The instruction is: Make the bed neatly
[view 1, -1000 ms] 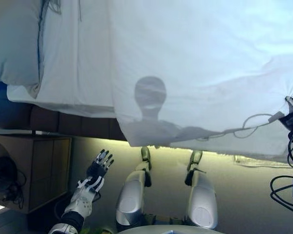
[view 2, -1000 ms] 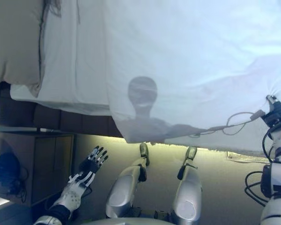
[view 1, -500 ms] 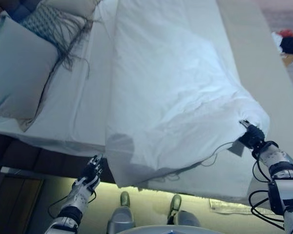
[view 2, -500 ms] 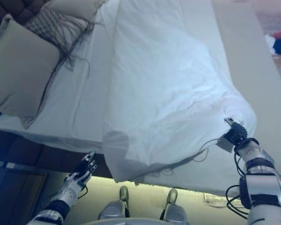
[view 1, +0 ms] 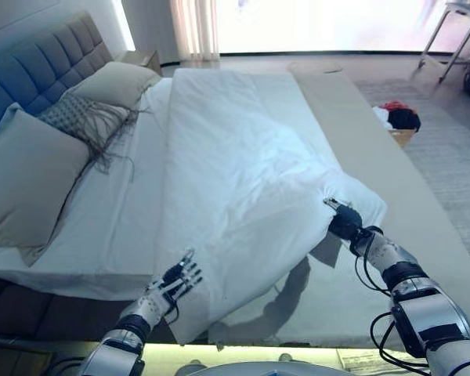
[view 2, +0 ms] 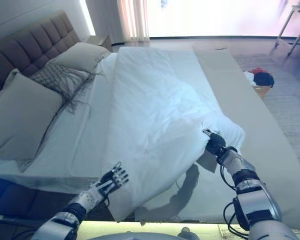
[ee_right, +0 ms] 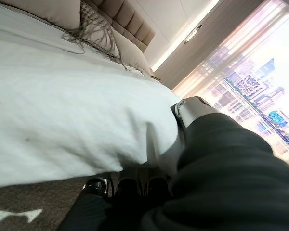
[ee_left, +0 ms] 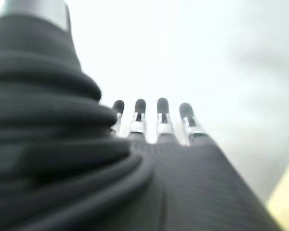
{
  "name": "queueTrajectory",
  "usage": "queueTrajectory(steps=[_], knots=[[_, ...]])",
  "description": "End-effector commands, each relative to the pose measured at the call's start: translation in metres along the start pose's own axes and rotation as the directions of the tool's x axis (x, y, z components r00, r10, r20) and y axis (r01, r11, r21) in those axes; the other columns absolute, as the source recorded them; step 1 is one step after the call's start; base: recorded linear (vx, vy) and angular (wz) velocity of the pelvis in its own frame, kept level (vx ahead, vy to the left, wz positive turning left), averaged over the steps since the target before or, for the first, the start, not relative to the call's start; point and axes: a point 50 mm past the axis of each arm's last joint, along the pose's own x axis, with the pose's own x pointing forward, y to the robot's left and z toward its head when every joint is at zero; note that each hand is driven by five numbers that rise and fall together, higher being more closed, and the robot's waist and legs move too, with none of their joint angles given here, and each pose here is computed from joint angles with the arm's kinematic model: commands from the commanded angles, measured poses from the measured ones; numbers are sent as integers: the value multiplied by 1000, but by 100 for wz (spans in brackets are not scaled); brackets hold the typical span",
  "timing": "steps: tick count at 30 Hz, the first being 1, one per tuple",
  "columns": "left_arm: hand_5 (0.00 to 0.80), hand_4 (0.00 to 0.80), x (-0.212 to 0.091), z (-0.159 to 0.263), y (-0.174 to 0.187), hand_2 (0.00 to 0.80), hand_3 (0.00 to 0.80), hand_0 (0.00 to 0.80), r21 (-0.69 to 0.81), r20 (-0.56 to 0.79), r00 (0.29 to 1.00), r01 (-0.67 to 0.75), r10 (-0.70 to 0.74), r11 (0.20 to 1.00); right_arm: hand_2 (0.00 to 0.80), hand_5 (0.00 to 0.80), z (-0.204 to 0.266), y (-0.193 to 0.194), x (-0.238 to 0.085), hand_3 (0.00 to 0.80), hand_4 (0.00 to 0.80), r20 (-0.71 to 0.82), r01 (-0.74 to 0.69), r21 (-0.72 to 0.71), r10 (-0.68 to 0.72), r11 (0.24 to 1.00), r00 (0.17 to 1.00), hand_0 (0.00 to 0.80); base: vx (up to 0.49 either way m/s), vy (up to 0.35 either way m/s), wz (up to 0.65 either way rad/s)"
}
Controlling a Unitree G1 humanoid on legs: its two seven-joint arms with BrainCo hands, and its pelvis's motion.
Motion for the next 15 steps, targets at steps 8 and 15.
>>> queueTrajectory(steps=[8,15], knots=[[0,0,4,-63,-8,0,0,0,-564,-140,968,94,-207,821,800,800,25,25,6,800,800,145,-109,7,107,994,984,800,42,-95,-3],[0,0,-10,-98,17,0,0,0,-661,-324,943,-168,-76,732,800,800,18,18,4,800,800,143,-84,38,78,996,987,800,19,-96,-2]])
